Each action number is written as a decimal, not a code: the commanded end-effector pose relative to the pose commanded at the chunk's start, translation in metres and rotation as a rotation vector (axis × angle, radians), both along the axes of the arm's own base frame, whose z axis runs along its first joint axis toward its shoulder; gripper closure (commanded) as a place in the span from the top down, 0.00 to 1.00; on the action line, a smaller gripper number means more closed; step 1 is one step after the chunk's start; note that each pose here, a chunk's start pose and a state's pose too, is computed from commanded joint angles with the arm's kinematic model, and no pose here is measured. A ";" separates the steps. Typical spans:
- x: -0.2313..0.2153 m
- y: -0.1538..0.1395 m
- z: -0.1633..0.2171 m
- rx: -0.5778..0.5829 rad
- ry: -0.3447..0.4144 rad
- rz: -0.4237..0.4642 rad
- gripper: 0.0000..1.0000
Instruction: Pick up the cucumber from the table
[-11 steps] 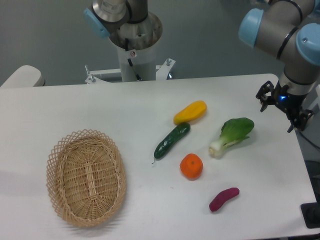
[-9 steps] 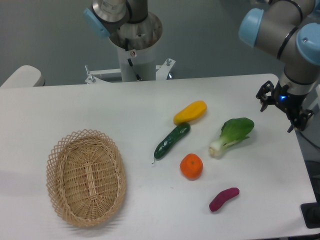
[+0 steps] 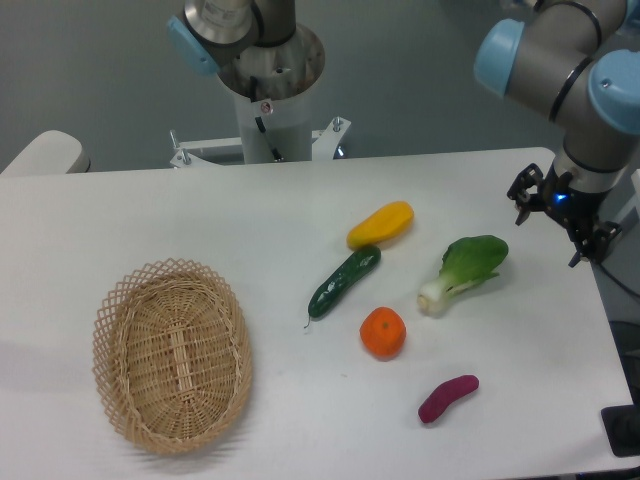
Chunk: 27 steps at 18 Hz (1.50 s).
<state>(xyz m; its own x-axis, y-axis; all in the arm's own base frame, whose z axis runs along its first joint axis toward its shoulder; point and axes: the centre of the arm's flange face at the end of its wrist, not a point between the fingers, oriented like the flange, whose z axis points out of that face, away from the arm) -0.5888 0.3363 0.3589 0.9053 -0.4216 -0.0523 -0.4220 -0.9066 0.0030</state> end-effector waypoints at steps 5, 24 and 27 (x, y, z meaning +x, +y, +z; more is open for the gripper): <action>0.033 -0.004 -0.016 -0.007 -0.029 0.061 1.00; 0.208 0.079 -0.109 -0.019 -0.076 0.278 1.00; 0.227 0.082 -0.128 -0.007 -0.057 0.236 1.00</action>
<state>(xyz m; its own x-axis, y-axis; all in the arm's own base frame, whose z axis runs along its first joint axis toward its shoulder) -0.3617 0.4178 0.2313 0.9802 -0.1980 0.0038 -0.1979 -0.9802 -0.0084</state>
